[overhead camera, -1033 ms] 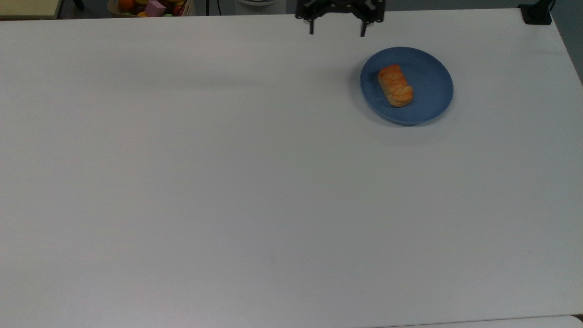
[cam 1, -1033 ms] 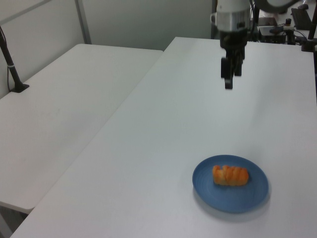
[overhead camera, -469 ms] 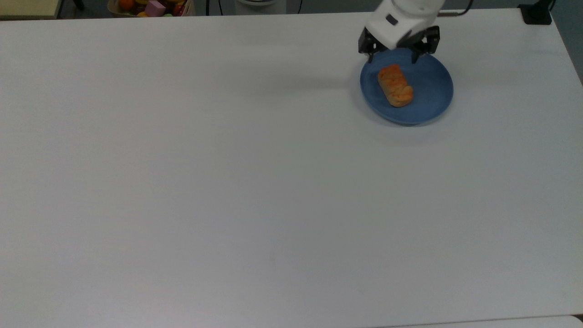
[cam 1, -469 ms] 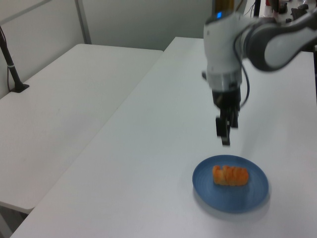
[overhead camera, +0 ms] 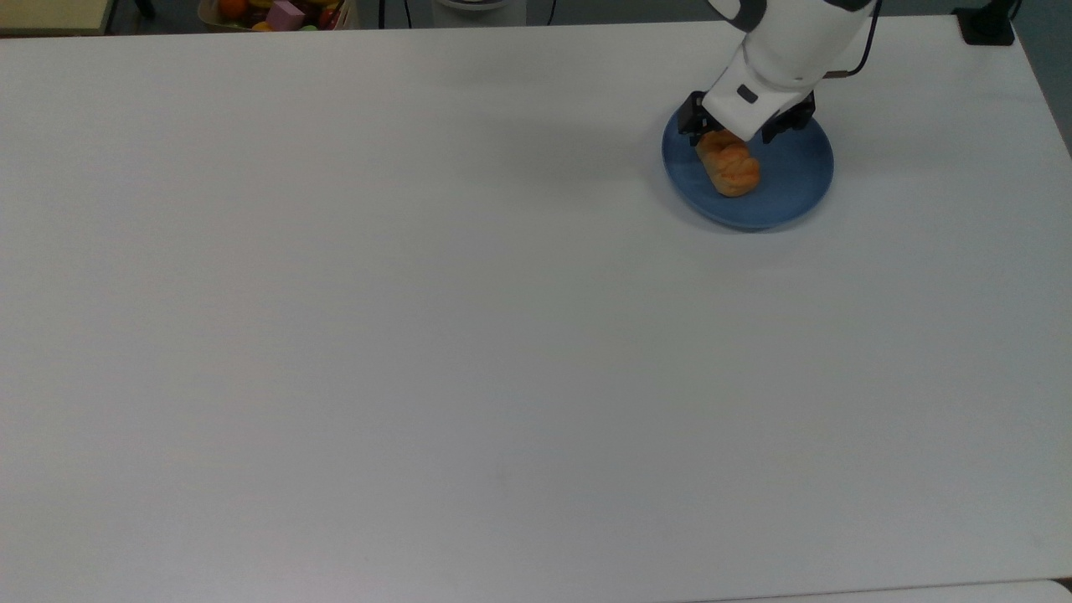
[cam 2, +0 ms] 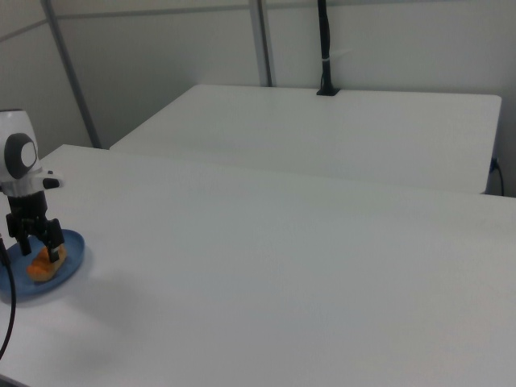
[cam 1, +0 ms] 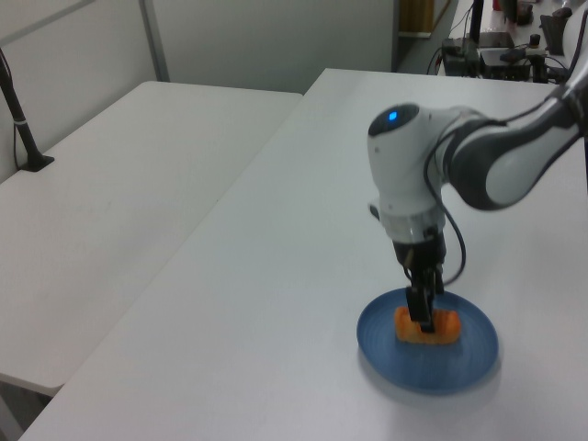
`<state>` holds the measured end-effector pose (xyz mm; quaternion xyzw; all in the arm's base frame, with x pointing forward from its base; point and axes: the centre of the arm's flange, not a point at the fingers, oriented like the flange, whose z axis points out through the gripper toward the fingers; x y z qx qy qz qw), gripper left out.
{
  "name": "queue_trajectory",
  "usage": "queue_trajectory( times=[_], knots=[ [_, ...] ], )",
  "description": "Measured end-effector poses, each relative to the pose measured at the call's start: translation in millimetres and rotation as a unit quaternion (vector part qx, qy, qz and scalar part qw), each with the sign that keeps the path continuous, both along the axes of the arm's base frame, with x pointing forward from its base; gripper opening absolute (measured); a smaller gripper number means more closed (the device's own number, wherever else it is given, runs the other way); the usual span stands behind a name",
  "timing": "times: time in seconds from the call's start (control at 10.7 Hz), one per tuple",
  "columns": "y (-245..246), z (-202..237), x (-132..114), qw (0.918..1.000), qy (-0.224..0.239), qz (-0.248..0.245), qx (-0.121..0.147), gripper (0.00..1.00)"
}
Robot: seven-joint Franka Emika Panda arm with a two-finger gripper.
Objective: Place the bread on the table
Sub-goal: 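Lower the gripper and close it on the bread roll, then lift the bread roll off the plate and carry it away from the plate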
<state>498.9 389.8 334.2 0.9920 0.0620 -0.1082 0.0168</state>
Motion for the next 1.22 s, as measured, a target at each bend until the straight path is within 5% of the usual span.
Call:
queue_trajectory(
  times=[0.28,0.66,0.94,1.22],
  knots=[
    [5.5,-23.1,-4.2,0.9997,0.007,0.016,-0.017,0.86],
    [5.5,-19.0,-2.2,0.9998,0.003,0.015,-0.015,0.26],
    [-2.1,15.2,4.0,0.9998,-0.010,0.009,-0.014,0.20],
    [-41.1,95.6,17.7,0.9993,-0.028,-0.009,-0.024,0.16]
  ],
)
